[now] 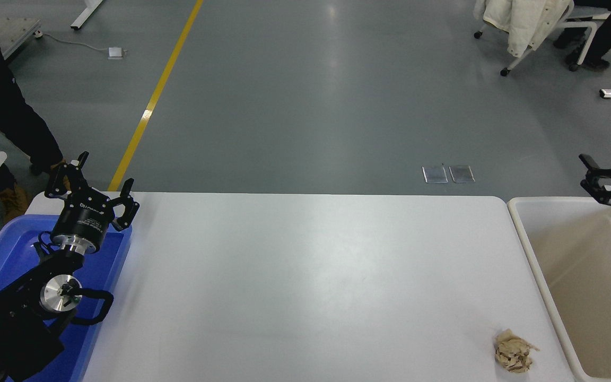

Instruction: Clean the table surface

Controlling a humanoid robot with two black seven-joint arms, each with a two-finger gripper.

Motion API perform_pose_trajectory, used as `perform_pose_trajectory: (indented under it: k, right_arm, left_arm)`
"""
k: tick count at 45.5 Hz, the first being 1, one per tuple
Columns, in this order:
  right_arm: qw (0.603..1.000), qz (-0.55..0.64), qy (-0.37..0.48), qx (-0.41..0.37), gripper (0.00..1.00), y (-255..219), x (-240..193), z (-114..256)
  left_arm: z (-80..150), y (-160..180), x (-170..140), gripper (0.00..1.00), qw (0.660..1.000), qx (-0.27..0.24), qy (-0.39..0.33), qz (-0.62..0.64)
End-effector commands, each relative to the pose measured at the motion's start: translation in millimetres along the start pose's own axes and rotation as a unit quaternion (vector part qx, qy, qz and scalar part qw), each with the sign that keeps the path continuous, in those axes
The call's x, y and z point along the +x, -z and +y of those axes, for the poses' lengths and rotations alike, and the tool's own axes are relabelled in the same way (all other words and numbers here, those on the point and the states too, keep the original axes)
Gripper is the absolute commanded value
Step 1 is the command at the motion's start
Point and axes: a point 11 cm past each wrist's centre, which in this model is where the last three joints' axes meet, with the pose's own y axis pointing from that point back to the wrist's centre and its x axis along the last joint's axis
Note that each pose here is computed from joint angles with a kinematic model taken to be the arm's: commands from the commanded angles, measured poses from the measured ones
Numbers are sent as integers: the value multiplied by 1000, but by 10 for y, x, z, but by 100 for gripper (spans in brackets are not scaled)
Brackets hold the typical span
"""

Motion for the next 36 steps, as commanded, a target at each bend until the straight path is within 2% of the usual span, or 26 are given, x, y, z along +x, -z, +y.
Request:
perform_pose_trajectory:
  k: [1,9,12,19,27,32,36]
  right_arm:
    - [985,156,14,-72,99,144,148,27]
    - [946,307,-2,-104,99,539,456,110]
    - [926,356,24,-120,99,529,424,116]
    - [848,494,91,-168,100,431,301,105]
    - [796,550,195,-160,100,356,-108,106]
    - [755,580,257,-168,100,318,-316,241]
    - [713,594,331,-170,100,102,-641,404]
  left_arm:
    - [0,0,0,100,1000,0,0,0]
    - [0,0,0,100,1000,0,0,0]
    - [0,-7,5,100,1000,0,-1,-1]
    - [0,0,1,100,1000,0,-1,0]
    - [0,0,1,100,1000,0,-1,0]
    - [0,-7,5,100,1000,0,-1,-1]
    - [0,0,1,100,1000,0,-1,0]
